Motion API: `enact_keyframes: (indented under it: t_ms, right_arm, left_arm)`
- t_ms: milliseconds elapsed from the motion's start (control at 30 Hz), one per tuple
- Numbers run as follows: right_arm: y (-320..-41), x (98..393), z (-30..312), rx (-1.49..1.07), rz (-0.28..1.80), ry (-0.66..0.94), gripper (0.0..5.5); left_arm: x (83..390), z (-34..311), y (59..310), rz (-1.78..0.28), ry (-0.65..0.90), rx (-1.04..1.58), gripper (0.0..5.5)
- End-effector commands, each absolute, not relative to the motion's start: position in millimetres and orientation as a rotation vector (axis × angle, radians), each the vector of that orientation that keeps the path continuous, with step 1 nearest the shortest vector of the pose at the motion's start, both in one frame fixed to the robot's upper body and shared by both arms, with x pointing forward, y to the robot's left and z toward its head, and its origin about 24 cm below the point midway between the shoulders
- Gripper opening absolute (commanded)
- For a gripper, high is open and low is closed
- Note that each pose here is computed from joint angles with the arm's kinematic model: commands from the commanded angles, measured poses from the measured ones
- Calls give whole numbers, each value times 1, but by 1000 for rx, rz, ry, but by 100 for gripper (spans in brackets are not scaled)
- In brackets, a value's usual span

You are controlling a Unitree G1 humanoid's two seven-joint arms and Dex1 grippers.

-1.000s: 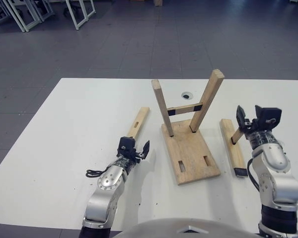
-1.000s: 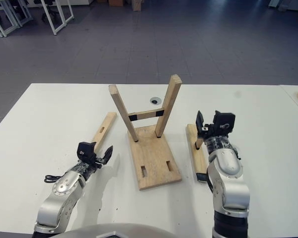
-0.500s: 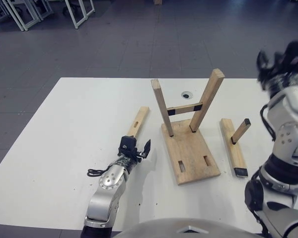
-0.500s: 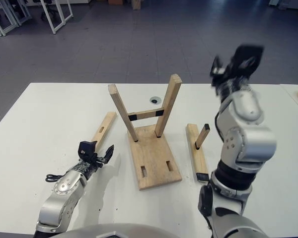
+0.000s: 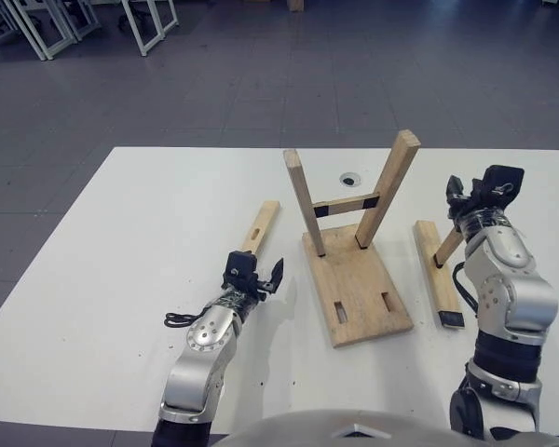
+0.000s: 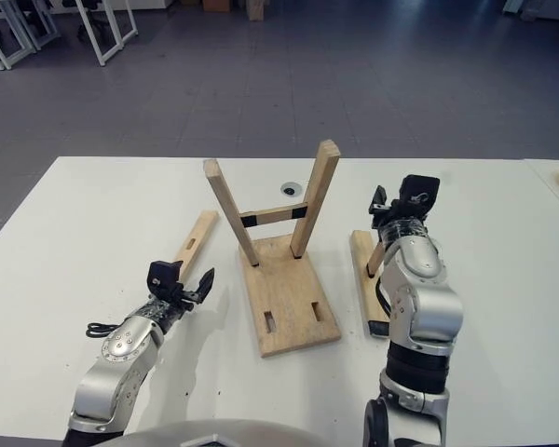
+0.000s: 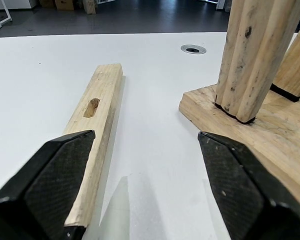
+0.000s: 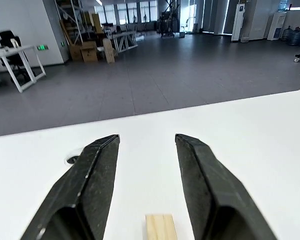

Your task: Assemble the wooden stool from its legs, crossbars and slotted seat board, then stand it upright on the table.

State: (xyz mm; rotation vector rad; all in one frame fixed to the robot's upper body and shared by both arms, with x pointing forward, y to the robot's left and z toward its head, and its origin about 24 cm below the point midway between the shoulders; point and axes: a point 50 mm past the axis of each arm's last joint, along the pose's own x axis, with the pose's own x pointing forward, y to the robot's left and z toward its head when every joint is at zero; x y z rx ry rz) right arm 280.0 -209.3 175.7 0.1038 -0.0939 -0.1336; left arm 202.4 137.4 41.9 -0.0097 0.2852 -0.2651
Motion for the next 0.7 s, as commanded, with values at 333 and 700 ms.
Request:
enact_keyframes:
  t_ms: [333,700]
  right_arm:
    - [-215,139,78,-68,-86,326,426]
    - [-224,149,23,-65,-43,605,393]
  left_arm:
    - [193,37,139,-227,298,-10,382]
    - [198,39,140,-246,290,4,382]
